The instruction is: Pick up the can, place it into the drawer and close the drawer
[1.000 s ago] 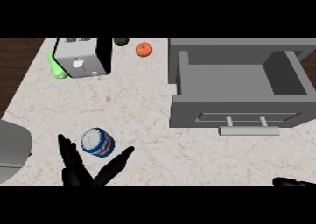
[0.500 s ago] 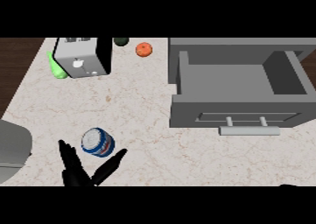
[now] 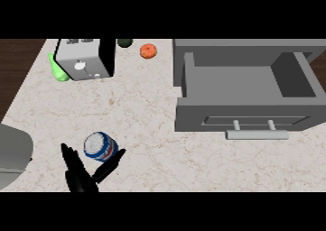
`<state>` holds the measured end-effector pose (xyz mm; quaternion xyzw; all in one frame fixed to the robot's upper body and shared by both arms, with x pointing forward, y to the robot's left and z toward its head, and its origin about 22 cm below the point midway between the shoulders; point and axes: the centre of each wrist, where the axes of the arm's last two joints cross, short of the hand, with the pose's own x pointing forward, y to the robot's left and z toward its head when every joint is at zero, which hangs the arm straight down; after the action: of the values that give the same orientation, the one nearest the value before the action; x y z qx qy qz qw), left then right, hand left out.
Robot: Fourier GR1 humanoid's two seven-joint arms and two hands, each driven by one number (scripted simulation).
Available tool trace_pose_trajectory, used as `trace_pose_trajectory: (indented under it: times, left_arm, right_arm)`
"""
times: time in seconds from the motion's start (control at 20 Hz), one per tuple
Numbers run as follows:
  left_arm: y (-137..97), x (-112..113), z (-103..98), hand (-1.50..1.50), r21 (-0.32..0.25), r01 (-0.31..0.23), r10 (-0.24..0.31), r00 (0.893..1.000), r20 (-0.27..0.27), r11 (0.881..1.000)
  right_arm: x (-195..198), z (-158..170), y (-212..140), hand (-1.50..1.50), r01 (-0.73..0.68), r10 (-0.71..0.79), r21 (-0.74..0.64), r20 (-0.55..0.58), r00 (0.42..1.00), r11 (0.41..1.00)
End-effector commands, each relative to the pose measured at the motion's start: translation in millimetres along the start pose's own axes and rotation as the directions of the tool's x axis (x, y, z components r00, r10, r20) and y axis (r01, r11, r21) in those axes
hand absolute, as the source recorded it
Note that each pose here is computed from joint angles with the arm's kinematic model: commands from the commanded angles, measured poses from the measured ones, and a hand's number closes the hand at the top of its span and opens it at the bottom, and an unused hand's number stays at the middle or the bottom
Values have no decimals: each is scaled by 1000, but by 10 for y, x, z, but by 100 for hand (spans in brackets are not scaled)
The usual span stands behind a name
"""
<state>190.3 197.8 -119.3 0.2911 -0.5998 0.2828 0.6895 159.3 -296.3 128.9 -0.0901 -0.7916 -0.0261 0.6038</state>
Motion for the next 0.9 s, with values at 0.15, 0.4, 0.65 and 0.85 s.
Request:
trace_pose_trajectory:
  times: [0.15,0.4,0.65,0.85]
  left_arm:
    - [-41,-156,50,-150,-12,-12,12,1000,15,1000]
    - [-177,-68,-251,-150,-71,-19,22,999,36,997]
    - [-226,-161,-440,-150,-162,-23,28,999,25,987]
    - [-338,-72,-534,150,-219,-85,92,996,20,972]
  right_arm:
    - [-27,-39,-112,-150,15,-15,-7,-7,1000,1000]
    - [34,-54,-19,-150,-10,10,0,7,1000,1000]
    - [228,-189,-143,-150,-9,9,17,23,1000,1000]
    - [263,-127,70,-150,-4,5,-19,22,1000,1000]
